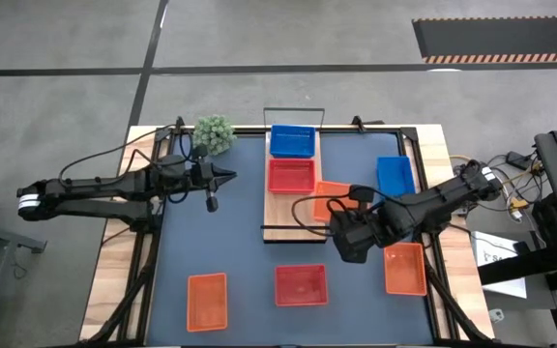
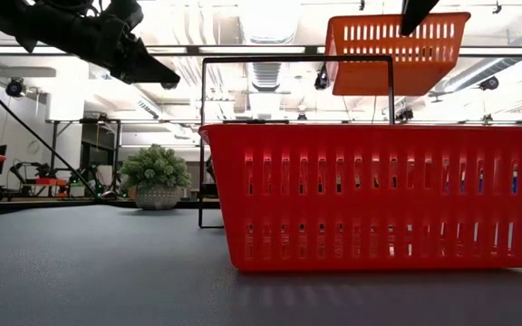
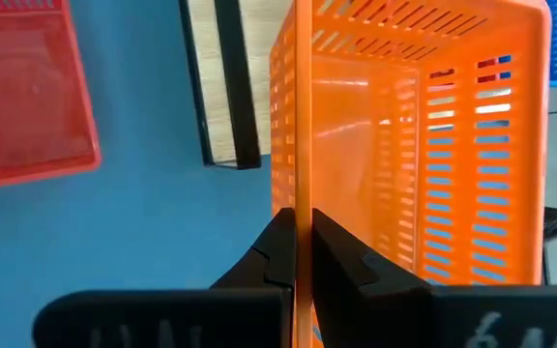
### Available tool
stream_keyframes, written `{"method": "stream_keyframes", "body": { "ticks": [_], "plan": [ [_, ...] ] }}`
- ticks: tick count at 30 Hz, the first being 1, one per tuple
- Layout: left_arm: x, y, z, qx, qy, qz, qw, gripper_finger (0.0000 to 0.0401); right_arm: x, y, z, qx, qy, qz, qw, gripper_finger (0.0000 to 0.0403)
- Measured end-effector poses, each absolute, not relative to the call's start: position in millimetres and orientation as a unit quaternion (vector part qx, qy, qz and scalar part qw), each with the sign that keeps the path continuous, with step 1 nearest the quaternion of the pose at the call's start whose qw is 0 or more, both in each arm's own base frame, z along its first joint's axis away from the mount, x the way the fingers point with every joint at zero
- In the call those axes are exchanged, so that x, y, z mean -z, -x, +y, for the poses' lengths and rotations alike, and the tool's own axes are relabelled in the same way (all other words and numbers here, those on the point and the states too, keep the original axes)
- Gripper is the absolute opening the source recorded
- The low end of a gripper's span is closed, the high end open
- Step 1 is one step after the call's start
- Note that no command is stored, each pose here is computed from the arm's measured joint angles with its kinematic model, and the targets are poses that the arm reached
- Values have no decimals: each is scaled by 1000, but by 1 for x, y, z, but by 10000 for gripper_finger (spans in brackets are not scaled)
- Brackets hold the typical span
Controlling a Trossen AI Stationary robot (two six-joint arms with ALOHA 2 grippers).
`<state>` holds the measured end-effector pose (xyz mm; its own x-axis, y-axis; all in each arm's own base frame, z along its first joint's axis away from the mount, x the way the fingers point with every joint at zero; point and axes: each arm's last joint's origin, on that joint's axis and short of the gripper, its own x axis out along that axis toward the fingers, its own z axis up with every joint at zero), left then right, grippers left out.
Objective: Stack baskets on shelf by color
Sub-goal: Put the top right orange bin on the shelf
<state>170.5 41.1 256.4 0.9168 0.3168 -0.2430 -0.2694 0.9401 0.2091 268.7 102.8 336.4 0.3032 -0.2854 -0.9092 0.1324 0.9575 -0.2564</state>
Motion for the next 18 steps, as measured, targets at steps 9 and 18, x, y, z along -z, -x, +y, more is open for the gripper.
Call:
{"method": "stream_keyframes", "body": {
  "ticks": [9,18],
  "plan": [
    [-256,-170,41,-150,-86,138,975,10,-333,-276,104,119,63,560,818,9],
    [-256,-171,41,-150,-86,139,975,10,-323,-284,88,123,72,565,812,9]
  ]
}}
